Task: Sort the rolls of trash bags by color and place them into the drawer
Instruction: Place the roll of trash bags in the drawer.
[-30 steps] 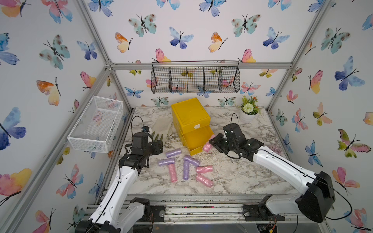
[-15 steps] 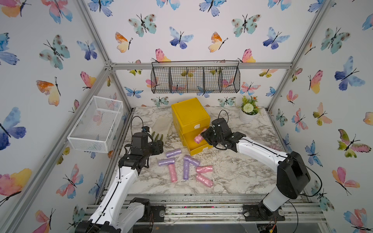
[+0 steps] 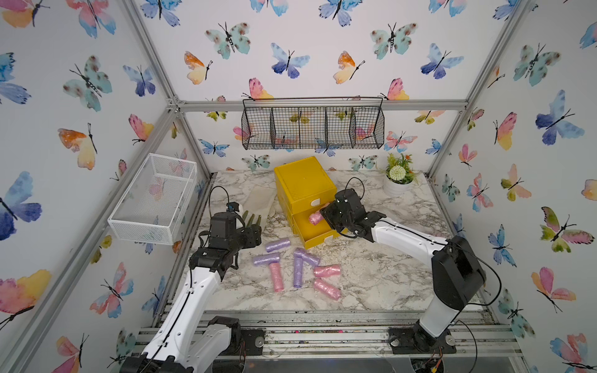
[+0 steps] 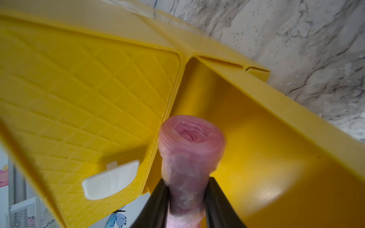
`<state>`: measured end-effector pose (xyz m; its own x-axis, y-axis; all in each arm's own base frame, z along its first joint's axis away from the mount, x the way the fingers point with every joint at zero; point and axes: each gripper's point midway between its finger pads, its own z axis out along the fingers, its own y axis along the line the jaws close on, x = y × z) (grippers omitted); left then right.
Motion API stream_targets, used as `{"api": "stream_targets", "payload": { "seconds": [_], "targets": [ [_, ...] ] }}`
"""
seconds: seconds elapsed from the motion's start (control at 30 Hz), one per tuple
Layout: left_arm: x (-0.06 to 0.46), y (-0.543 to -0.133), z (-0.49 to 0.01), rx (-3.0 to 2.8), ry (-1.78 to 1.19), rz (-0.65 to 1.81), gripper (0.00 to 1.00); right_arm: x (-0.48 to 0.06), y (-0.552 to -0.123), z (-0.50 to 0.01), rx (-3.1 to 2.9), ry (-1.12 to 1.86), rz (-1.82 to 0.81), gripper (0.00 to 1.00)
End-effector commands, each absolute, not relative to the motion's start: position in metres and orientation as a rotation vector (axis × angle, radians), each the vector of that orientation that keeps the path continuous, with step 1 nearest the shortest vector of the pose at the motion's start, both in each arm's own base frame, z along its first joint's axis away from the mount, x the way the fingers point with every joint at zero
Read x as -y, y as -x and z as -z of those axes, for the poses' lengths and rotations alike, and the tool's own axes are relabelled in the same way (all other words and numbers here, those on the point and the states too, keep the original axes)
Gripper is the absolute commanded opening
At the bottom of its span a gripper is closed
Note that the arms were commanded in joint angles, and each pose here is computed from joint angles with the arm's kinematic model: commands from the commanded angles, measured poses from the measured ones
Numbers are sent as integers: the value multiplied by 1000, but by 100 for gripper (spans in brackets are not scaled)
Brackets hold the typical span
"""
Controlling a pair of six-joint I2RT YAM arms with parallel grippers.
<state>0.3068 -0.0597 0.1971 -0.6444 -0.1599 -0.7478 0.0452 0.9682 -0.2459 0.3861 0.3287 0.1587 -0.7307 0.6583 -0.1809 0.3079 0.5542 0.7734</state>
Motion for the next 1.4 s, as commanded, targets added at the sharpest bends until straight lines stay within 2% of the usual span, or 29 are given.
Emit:
{"api": "stream_targets", "payload": {
  "seconds": [0.0, 0.77, 1.1, 1.37],
  "targets": [
    [59, -305, -198, -2237, 75, 313, 74, -336, -395, -165, -2296, -794, -1066, 35],
    [58, -305, -198, -2236, 74, 304, 75, -333, -415, -156, -2271, -839, -1063, 37],
    [58, -306, -198, -2237, 75, 302, 75, -321, -403, -202, -2206, -738, -1093, 37],
    [57, -306, -197, -2240, 79, 294, 74, -289, -378, -248, -2138, -597, -1031, 37]
  ]
}}
